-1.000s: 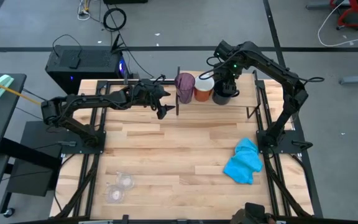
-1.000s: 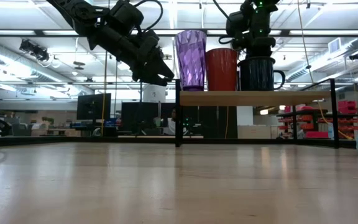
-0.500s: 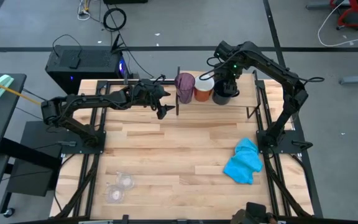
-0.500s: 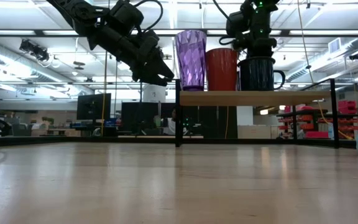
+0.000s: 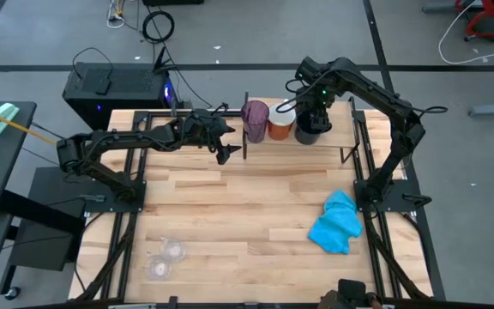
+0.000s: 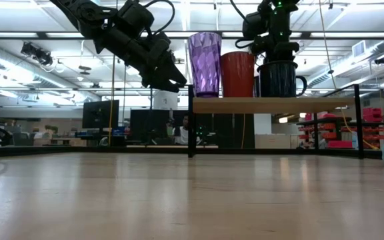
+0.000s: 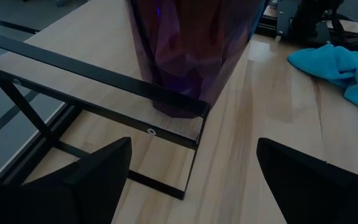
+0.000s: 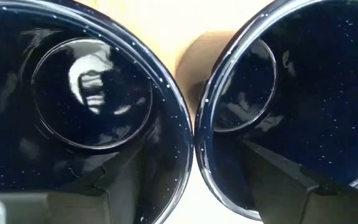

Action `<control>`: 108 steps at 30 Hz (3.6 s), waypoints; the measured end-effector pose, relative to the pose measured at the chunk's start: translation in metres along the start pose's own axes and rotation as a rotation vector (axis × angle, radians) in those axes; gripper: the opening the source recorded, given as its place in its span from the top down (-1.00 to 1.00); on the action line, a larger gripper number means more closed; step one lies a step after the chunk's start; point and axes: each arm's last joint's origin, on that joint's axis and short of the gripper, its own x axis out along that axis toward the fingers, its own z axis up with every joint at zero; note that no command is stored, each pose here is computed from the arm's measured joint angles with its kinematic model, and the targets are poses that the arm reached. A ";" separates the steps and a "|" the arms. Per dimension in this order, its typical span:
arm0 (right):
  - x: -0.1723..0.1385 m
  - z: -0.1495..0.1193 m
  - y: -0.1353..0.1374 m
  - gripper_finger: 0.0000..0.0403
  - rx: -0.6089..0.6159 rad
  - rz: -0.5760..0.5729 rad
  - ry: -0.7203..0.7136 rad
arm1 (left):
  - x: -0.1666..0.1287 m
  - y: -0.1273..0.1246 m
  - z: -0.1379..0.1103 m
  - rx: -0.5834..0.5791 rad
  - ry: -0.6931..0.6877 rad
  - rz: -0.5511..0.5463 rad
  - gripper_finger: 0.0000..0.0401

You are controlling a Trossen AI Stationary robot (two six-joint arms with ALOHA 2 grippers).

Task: Stack small to large cups/mugs on shelf
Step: Adjust the mugs on the shelf

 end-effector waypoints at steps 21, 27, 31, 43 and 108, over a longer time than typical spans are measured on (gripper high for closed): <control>-0.031 -0.013 0.010 -0.33 0.046 -0.043 -0.137 | 0.000 0.000 0.000 0.000 -0.002 0.000 -0.77; -0.053 -0.023 0.021 -0.33 0.056 -0.089 -0.226 | 0.000 0.000 0.001 0.002 -0.013 0.000 -0.77; -0.066 -0.027 0.029 -0.32 0.064 -0.114 -0.292 | -0.001 0.000 0.002 0.012 -0.013 0.001 -0.77; -0.080 -0.016 0.048 -0.26 0.029 -0.123 -0.428 | -0.026 -0.001 0.017 0.003 -0.086 0.007 -0.77; -0.053 0.051 0.039 -0.27 0.002 0.107 -0.459 | -0.026 -0.001 0.016 -0.023 -0.072 0.012 -0.77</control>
